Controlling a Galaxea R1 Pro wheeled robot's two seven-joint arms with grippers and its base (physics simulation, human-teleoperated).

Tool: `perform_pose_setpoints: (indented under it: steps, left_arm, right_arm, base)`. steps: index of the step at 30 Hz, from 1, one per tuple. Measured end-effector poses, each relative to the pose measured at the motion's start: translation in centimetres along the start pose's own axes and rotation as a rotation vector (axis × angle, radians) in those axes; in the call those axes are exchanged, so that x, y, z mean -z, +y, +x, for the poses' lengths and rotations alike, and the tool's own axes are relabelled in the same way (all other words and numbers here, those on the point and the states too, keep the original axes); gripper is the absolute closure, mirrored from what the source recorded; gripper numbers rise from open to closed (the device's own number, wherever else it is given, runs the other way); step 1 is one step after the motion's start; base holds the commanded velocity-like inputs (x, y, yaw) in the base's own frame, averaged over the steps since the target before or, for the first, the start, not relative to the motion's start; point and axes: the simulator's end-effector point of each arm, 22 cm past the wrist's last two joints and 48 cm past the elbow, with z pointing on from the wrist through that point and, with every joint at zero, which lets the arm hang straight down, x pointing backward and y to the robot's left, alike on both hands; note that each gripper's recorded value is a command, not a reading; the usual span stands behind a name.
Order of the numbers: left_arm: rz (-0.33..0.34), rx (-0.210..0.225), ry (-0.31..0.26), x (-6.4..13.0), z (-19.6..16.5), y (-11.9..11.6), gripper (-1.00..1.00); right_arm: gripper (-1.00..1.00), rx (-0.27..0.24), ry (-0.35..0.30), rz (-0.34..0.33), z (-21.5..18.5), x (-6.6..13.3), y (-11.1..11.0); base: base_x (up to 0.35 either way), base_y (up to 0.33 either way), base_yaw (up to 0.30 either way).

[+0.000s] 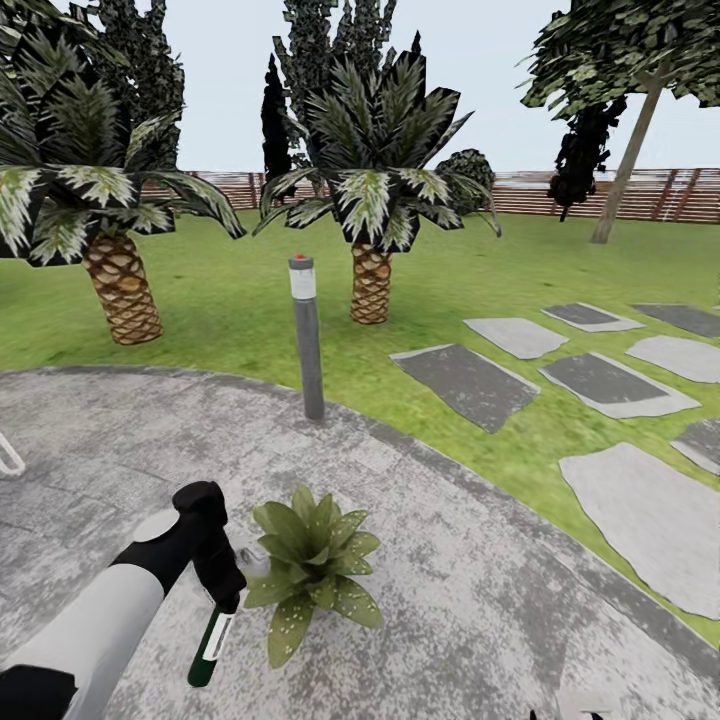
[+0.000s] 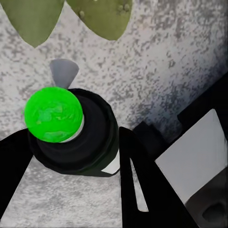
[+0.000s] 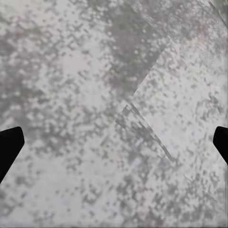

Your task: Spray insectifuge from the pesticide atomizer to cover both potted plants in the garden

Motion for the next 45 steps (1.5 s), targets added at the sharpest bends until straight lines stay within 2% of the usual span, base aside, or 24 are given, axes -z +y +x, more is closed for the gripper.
perform_pose_setpoints:
  steps: [3,6,10,12,13,15,19,34,45]
  left_arm:
    - [0.003,-0.008,0.000,-0.1,-0.3,-0.4,1.00]
    - [-0.003,0.001,0.005,0.0,0.3,0.2,1.00]
    - [-0.036,0.045,0.027,0.6,3.2,3.2,1.00]
    - [-0.041,0.038,0.032,0.7,3.8,3.7,1.00]
    - [-0.039,0.027,0.036,0.5,4.0,3.7,1.00]
    - [-0.016,0.003,0.065,-1.2,5.4,2.9,1.00]
    - [-0.004,-0.003,0.078,-2.1,6.0,2.3,1.00]
    - [-0.013,0.013,0.062,-1.3,5.6,2.9,1.00]
    - [-0.012,0.002,0.054,-1.2,4.8,2.3,1.00]
  right_arm:
    - [-1.00,0.000,0.000,0.000,0.0,0.0,0.0]
    - [-1.00,0.000,0.000,0.000,0.0,0.0,0.0]
    - [-1.00,0.000,0.001,-0.001,0.0,0.0,0.0]
    - [-1.00,0.000,0.001,-0.001,0.1,0.0,0.0]
    - [-1.00,0.000,0.001,-0.001,0.1,0.0,0.0]
    - [-1.00,0.000,0.001,-0.001,0.1,0.0,0.0]
    - [-1.00,0.001,0.000,0.003,0.0,0.0,-0.2]
    - [-1.00,-0.001,-0.002,0.003,-0.1,0.0,-0.3]
    - [-1.00,-0.005,-0.006,0.003,-0.3,0.0,-0.2]
  base:
    - [0.000,0.001,-0.008]
    - [0.000,0.000,-0.001]
    - [0.000,0.000,0.000]
    - [0.000,0.000,0.000]
    - [0.000,0.000,0.000]
    - [0.000,0.000,0.000]
    - [0.000,0.000,0.000]
    - [-0.008,0.004,-0.002]
    - [-0.155,0.232,-0.184]
